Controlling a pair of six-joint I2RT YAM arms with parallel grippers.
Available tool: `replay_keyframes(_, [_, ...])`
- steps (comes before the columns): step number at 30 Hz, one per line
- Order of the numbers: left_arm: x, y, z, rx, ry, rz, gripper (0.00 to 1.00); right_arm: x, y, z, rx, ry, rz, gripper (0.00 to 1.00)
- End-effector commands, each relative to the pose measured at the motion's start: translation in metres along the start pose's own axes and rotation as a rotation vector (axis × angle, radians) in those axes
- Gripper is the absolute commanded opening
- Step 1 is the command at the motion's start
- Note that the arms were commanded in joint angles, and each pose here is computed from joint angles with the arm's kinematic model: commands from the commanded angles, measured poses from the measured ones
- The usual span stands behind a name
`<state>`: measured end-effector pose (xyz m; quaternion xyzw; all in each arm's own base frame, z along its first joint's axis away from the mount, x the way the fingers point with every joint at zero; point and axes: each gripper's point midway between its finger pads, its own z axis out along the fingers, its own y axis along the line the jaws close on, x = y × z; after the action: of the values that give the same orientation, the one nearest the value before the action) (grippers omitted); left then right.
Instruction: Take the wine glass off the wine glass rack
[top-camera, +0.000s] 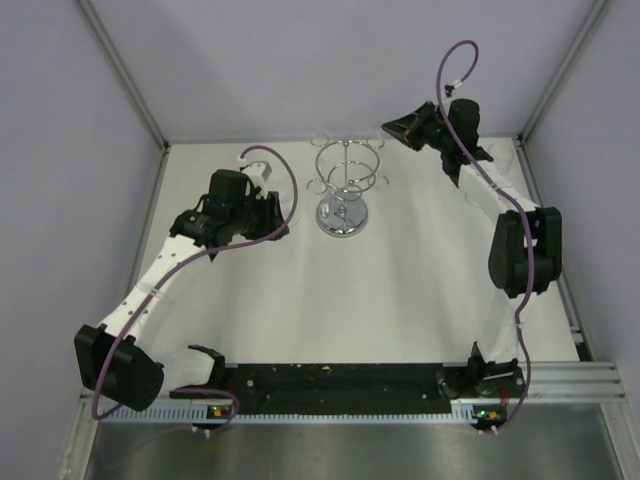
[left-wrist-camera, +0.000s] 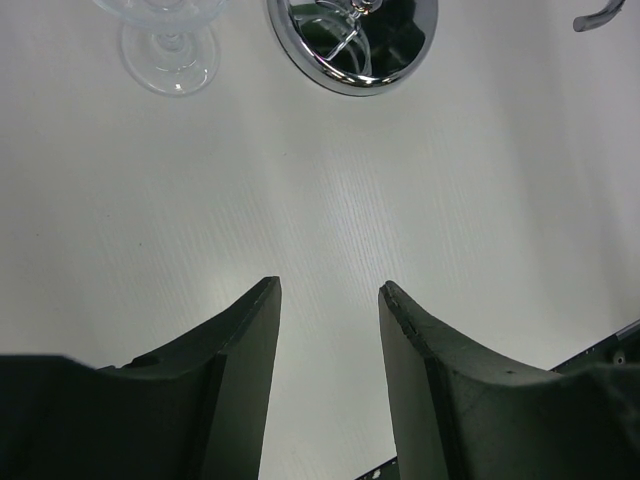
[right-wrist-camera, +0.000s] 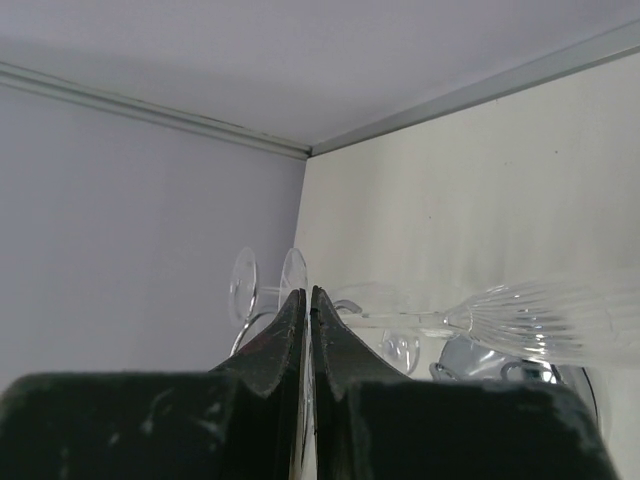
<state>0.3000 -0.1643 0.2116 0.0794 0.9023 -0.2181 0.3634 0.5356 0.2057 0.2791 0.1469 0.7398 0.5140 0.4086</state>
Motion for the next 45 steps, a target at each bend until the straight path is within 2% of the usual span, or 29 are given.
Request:
replay_keyframes(1, [-0.009,-0.002,0.004,0.01,-0.031,0.016,0.5,-0.033,0.015,-0.012,-0.041,-0.102,-0.034,0.0])
replay_keyframes(11, [-0.014,-0.009,0.0,0.041,-0.05,0.018,0.5,-0.049,0.021,-0.036,-0.06,-0.162,-0.082,0.0])
replay_keyframes(16, [-0.029,-0.033,-0.018,0.158,-0.124,0.031,0.49,-0.062,0.072,-0.066,-0.099,-0.209,-0.23,0.0])
replay_keyframes(21, [-0.046,-0.063,-0.044,0.294,-0.207,0.015,0.5,-0.06,0.136,-0.115,-0.167,-0.249,-0.381,0.0])
replay_keyframes(27, [-0.058,-0.108,-0.078,0.525,-0.226,-0.038,0.5,-0.027,0.205,-0.179,-0.344,-0.224,-0.499,0.0])
replay_keyframes(32, [-0.072,-0.135,-0.105,0.669,-0.255,-0.08,0.51,0.013,0.255,-0.228,-0.519,-0.124,-0.569,0.0])
replay_keyframes(40, [-0.094,-0.174,-0.145,0.955,-0.301,-0.153,0.51,0.082,0.302,-0.309,-0.812,0.059,-0.601,0.0])
replay_keyframes(45, [-0.1,-0.19,-0.17,1.106,-0.307,-0.122,0.51,0.11,0.321,-0.352,-0.954,0.123,-0.55,0.0])
